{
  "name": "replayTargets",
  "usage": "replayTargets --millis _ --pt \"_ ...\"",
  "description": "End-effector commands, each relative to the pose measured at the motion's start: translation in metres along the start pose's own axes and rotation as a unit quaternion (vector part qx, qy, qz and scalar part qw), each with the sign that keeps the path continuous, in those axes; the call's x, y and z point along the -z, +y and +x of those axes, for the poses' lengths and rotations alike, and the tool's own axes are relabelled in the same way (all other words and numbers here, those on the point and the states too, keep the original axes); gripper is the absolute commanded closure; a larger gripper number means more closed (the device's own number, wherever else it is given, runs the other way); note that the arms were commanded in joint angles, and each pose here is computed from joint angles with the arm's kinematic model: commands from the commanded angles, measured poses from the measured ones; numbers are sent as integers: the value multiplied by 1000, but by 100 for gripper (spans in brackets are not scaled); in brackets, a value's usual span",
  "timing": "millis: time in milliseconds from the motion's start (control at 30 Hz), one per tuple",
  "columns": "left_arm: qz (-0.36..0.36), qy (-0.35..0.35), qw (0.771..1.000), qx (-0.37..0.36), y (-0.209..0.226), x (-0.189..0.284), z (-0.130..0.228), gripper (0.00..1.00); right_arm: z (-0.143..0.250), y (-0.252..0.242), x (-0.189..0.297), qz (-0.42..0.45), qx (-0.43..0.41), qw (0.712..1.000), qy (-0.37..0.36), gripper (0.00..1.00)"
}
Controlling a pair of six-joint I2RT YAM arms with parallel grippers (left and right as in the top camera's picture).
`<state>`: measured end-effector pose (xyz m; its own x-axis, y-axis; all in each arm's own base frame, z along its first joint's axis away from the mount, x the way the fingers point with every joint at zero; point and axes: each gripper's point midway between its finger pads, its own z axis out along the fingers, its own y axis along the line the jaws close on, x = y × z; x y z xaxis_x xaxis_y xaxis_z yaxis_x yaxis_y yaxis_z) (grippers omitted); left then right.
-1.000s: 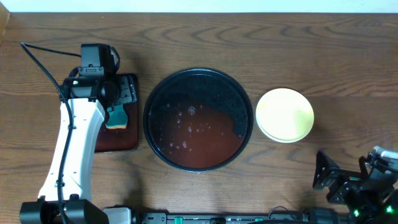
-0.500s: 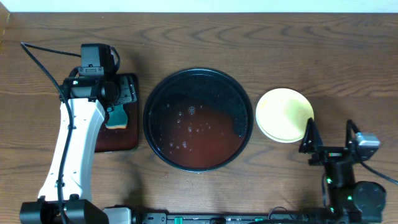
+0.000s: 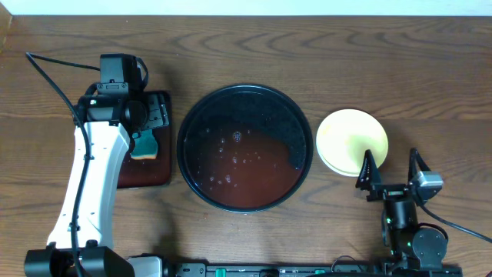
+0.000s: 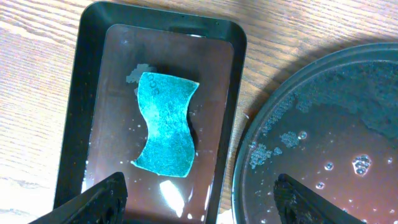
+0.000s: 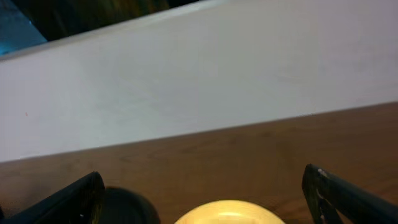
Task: Clean dirty plates on tray and stack at the side
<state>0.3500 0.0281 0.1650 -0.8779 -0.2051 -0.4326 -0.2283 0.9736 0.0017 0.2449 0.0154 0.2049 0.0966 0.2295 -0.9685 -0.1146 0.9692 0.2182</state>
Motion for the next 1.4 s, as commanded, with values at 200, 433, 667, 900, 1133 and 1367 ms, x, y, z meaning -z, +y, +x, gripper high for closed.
replayTargets --millis 200,433,667,900,1133,1367 --pt "2 -7 1000 5 -1 3 -6 24 45 -12 5 30 0 995 91 1" --pt "2 -7 1000 5 -1 3 -6 24 45 -12 5 30 -1 995 91 1" --pt "2 -7 1000 5 -1 3 -6 24 45 -12 5 30 -1 995 91 1" --pt "2 -7 1000 5 -1 3 -6 24 45 -12 5 30 -1 995 91 1" --pt "2 -7 1000 5 -1 3 -6 24 45 -12 5 30 -1 995 91 1" --pt "2 -7 1000 5 -1 3 -6 24 45 -12 5 30 -1 995 91 1"
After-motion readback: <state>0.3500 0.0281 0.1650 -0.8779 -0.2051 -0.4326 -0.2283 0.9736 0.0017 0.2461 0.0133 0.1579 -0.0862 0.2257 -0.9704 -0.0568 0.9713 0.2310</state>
